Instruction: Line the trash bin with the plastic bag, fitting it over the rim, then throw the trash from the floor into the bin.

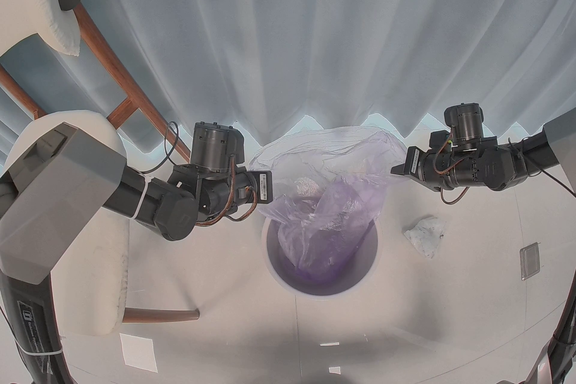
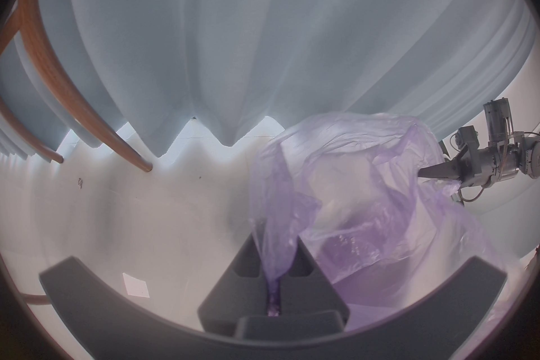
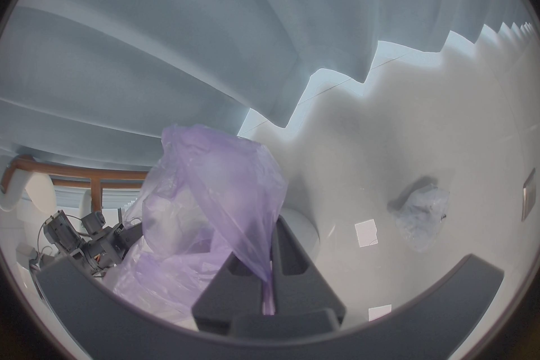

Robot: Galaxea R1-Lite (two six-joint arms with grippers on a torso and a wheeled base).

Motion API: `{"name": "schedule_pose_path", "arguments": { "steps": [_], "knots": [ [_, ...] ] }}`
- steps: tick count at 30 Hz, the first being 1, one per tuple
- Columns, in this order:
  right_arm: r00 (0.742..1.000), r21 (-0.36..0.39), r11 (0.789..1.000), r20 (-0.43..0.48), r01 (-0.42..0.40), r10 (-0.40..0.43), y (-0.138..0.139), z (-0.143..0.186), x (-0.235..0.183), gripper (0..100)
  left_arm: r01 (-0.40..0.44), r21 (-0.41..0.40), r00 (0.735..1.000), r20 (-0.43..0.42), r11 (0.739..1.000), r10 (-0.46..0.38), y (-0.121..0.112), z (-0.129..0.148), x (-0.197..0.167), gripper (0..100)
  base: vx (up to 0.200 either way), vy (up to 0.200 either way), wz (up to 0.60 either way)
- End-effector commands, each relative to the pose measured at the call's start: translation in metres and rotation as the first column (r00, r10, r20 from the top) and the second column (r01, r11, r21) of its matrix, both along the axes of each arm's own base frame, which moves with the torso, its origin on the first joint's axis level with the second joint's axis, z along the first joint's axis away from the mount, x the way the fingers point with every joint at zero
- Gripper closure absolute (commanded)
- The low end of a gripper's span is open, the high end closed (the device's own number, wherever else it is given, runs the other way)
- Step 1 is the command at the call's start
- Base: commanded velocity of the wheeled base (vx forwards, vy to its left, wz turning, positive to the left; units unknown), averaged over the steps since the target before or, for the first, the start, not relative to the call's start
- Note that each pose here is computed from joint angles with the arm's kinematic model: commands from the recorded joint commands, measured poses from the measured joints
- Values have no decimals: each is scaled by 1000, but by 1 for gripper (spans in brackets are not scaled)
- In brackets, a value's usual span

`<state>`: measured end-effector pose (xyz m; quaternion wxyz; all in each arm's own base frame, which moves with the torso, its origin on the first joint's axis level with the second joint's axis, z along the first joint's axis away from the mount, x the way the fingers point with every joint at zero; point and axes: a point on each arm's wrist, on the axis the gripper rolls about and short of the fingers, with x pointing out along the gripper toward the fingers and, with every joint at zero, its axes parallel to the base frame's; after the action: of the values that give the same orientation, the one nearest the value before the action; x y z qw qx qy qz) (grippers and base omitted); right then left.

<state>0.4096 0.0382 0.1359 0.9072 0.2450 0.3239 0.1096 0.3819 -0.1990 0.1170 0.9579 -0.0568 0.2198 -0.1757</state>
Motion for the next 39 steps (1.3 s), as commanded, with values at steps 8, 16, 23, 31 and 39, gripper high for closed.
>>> {"name": "schedule_pose_path", "arguments": {
  "steps": [8, 16, 23, 31, 39],
  "knots": [
    [999, -44, 999, -32, -21, 19, -2, -37, 21, 100, -64, 23, 997, -43, 998, 64, 22, -23, 17, 100, 0, 0, 0],
    [998, -42, 999, -50, 25, -27, -22, -47, 23, 100, -63, 52, 993, -101, 997, 68, 29, -37, 6, 100, 0, 0, 0],
    [994, -41, 998, -96, 42, -46, -32, -59, 12, 100, -13, 80, 983, -183, 997, 28, 27, -51, -27, 100, 0, 0, 0],
    [998, -33, 998, -23, 51, -51, -32, -74, 6, 100, -16, 87, 980, -198, 996, 33, 31, -60, -34, 100, 0, 0, 0],
    [996, 26, 997, 54, 75, -77, -32, -44, 2, 0, -21, 58, 991, -132, 998, 29, 29, -48, -30, 100, 0, 0, 0]
  ]
}}
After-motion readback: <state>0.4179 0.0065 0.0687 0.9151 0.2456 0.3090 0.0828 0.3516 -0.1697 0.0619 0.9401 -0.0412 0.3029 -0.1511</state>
